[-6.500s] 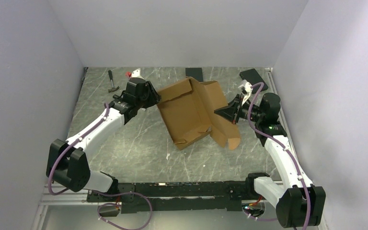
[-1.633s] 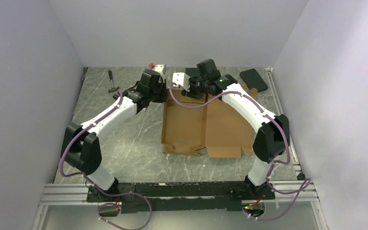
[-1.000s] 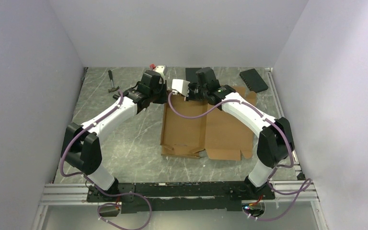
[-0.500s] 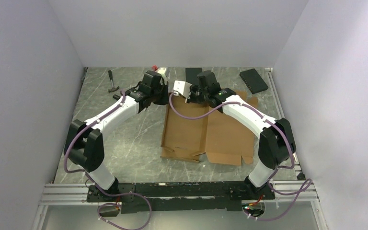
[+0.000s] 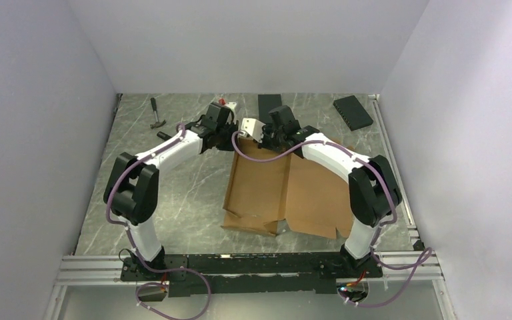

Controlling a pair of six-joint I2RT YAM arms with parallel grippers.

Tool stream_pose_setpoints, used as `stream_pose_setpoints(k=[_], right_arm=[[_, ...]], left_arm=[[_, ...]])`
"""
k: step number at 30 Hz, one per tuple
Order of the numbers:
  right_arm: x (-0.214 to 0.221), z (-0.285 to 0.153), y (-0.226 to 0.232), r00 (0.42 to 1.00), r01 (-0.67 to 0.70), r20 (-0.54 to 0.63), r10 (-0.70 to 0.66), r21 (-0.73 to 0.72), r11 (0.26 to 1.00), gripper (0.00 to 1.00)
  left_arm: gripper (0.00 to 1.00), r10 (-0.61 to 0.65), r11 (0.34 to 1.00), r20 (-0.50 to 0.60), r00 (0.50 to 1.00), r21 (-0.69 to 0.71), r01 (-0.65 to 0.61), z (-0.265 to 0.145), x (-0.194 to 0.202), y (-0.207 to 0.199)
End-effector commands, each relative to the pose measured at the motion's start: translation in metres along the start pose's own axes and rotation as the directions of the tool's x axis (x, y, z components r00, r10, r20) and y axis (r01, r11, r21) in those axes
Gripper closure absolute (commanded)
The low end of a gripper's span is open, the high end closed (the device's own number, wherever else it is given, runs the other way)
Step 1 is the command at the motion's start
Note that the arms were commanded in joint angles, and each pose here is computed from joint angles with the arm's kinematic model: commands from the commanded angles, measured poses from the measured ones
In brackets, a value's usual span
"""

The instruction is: Fold the paper box

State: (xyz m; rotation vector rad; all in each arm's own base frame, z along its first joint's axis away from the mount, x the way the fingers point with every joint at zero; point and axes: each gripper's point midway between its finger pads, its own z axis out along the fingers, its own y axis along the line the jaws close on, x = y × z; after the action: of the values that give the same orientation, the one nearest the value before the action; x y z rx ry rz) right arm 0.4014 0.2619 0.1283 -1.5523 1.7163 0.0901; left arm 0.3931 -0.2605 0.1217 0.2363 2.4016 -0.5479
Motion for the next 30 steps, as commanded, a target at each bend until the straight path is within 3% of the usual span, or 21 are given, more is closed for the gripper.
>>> stream_pose_setpoints(k=[1,10,15,17,22,30], right_arm=[[-0.002,0.011,-0.004,0.999,-0.034,0.024,0.034,0.029,0.999,0.9],[0.005,0.019,-0.001,0.998,-0.061,0.008,0.061,0.014,0.998,0.7],[0.007,0.022,-0.001,0.997,-0.072,0.002,0.072,0.015,0.997,0.69],[0.01,0.025,0.0,0.997,-0.071,-0.006,0.071,0.016,0.997,0.72],[0.021,0.034,-0.002,0.997,-0.078,-0.016,0.079,0.068,0.995,1.0],[0.037,0.046,0.008,0.994,-0.09,-0.052,0.094,0.066,0.994,1.0]], left_arm=[[1.0,-0.015,0.992,0.08,0.997,0.127,0.005,-0.008,-0.034,-0.032],[0.97,-0.029,0.994,0.061,0.998,0.108,0.022,-0.006,-0.032,-0.025],[0.96,-0.035,0.994,0.052,0.998,0.106,0.029,-0.005,-0.032,-0.024],[0.97,-0.038,0.994,0.05,0.998,0.106,0.032,-0.005,-0.032,-0.024],[1.0,-0.057,0.99,0.058,0.997,0.132,0.049,-0.006,-0.035,-0.027],[0.99,-0.095,0.971,0.024,0.995,0.225,0.087,-0.001,-0.033,-0.043]])
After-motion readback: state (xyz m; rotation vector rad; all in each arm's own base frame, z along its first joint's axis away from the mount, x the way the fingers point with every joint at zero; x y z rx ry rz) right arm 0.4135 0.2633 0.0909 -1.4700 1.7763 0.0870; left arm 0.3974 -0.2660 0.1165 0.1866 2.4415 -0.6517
